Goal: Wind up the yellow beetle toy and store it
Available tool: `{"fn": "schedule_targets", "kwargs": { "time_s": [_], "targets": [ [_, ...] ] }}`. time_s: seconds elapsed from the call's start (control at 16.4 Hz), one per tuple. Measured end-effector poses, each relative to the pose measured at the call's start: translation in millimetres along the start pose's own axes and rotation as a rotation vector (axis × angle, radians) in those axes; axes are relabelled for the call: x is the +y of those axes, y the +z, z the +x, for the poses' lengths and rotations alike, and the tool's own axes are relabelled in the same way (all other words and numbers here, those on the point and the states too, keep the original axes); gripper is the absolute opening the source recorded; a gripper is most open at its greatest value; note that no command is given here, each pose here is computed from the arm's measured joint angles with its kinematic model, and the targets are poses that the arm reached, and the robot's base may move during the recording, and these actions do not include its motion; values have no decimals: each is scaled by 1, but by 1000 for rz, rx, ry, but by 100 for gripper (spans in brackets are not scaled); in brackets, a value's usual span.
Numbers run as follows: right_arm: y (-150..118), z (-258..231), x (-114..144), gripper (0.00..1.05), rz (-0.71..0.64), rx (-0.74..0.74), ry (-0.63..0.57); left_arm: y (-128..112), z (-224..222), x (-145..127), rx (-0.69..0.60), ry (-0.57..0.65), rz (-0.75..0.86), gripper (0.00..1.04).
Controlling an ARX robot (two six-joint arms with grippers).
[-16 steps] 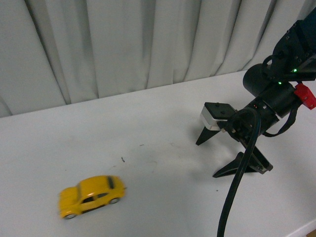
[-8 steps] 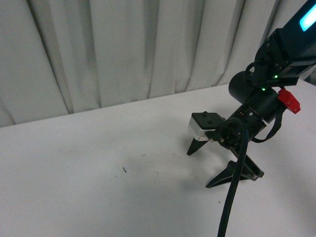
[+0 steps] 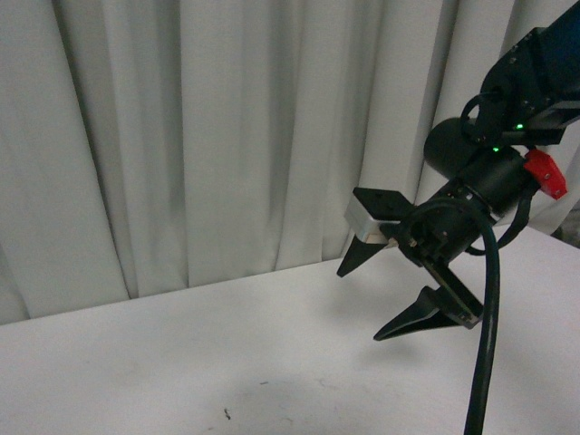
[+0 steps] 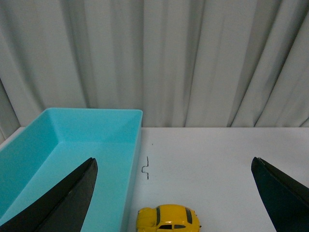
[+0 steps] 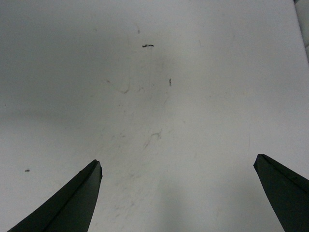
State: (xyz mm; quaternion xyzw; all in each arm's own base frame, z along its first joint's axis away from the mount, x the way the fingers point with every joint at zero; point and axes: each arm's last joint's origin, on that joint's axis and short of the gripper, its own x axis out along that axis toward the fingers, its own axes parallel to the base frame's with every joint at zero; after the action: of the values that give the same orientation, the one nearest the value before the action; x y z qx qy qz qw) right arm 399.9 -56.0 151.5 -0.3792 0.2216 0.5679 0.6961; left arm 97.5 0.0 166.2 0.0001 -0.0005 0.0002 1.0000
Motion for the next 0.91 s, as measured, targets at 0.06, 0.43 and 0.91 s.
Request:
{"fn": "schedule_targets", "kwargs": {
  "time_s": [0.06,0.43,0.91],
  "targets": [
    [-2,4,3,88,-47,221,-292,0,0,0,0,0,0,98],
    [51,-33,133,25,681,-382,-1300,0,0,0,0,0,0,98],
    [76,-27,210,2,843,-466,-1240,0,0,0,0,0,0,98]
  ]
}}
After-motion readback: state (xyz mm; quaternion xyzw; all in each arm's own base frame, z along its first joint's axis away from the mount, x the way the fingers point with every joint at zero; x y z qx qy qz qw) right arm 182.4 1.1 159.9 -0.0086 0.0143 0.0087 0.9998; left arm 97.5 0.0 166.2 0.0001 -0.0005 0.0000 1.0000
